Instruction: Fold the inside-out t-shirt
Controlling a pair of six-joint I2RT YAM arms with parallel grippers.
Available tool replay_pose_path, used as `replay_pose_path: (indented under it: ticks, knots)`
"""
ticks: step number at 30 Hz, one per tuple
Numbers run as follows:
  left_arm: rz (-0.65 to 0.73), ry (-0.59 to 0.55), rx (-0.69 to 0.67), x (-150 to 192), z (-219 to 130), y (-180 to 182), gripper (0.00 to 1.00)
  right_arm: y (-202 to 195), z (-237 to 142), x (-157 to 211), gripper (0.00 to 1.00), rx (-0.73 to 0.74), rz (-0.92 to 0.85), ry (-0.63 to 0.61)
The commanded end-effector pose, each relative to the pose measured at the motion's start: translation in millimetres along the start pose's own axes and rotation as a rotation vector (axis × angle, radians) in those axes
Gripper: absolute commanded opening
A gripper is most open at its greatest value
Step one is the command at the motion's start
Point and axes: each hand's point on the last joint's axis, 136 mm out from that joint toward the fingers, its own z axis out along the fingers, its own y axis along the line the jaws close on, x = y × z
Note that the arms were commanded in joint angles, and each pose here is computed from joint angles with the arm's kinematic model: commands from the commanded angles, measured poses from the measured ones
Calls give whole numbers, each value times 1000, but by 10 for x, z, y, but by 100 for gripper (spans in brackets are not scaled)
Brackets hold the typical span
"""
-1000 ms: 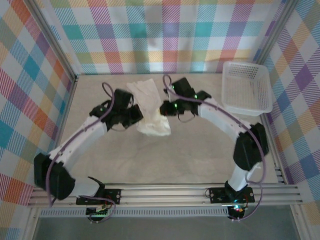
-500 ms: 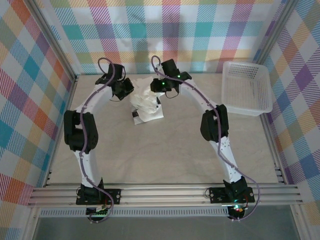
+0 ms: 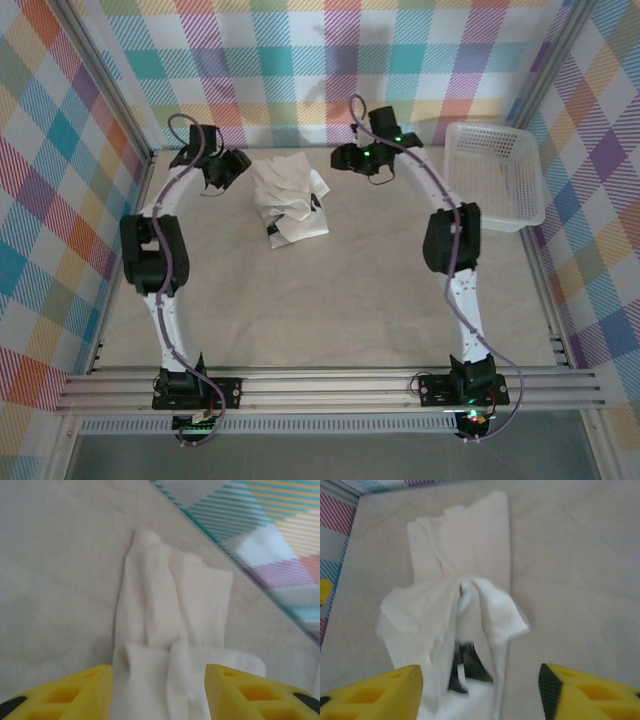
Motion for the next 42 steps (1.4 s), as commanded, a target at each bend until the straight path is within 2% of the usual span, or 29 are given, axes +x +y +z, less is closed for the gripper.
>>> replay_pose_path:
  ticks: [1,3,7,12,14,16,17,18,19,21,23,27,28,29,30,31,32,34,38,41,42]
  knots:
    - [22,77,10,574,-154,64,51,190,13,441,55,-66,-10,48]
    - [6,134,-8,920,-115,224,50,176,146,718,54,-82,14,105]
    - [10,212,10,1404,16,304,49,208,450,1077,55,-83,17,207]
    - [5,278,36,1674,279,214,46,207,838,1235,52,-89,44,262]
    - [-8,292,39,1713,374,184,37,265,988,1329,44,-104,46,303]
    - [-15,311,23,1763,430,205,15,335,1060,1387,22,-112,49,338]
    - [-16,317,18,1784,426,223,5,340,1055,1396,14,-107,59,343]
    - [-18,327,12,1823,401,257,0,335,1027,1408,5,-99,71,342]
    - [-19,340,10,1886,359,293,0,331,963,1413,0,-88,75,335]
    - [-16,372,18,2044,230,351,0,326,812,1521,0,-78,81,333]
    - [-2,410,-1,2266,34,452,0,306,621,1816,0,-80,98,362]
    - [52,484,-55,2884,-528,627,0,250,107,2709,0,-41,116,447]
    - [68,492,-48,3021,-654,610,1,247,-27,2953,0,-25,113,475]
    - [67,517,-73,3177,-773,669,15,255,-138,3120,5,-16,109,492]
    - [71,523,-69,3284,-867,653,35,287,-251,3255,18,-11,106,507]
    - [78,522,-56,3347,-944,607,51,319,-346,3353,33,-11,108,529]
    - [85,516,-55,3365,-997,577,56,355,-420,3363,38,-14,108,537]
    - [99,472,-53,3278,-1107,500,62,403,-574,3271,40,13,87,520]
    - [150,368,-125,2996,-1244,509,63,556,-758,3082,37,-11,69,447]
    - [138,359,-125,2906,-1196,472,64,672,-810,3079,39,-69,102,420]
    - [125,353,-106,2880,-1159,427,65,709,-825,3069,43,-82,103,400]
